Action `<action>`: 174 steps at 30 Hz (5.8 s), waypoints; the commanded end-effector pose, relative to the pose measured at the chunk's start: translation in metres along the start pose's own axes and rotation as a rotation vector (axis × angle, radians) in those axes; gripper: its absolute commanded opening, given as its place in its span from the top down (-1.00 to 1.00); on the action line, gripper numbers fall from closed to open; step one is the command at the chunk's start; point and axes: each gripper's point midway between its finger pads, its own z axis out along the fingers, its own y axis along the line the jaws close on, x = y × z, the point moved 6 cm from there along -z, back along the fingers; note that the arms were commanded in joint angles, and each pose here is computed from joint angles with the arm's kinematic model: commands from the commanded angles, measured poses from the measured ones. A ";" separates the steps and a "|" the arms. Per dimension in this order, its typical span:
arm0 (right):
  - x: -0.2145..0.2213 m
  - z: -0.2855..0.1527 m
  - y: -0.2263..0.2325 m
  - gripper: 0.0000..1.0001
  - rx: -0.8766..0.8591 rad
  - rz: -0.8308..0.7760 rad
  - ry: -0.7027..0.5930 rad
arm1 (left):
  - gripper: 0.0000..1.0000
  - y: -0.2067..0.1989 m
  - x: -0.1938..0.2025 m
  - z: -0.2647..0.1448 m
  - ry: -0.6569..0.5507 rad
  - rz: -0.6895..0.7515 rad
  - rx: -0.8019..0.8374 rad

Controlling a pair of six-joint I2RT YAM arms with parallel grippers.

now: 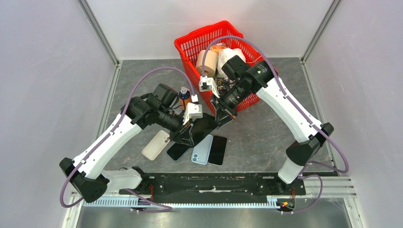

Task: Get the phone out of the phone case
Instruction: Remove the phone case from the phone.

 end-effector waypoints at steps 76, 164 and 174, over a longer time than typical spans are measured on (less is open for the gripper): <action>-0.035 -0.059 0.042 -0.13 0.007 -0.427 -0.345 | 0.96 0.021 -0.026 -0.023 -0.205 0.254 -0.140; -0.036 0.005 -0.014 1.00 0.005 -0.264 -0.228 | 0.66 0.045 -0.070 -0.032 -0.418 -0.006 -0.283; -0.030 -0.012 -0.008 1.00 0.086 -0.307 -0.216 | -0.30 0.030 -0.068 -0.052 -0.442 -0.031 -0.312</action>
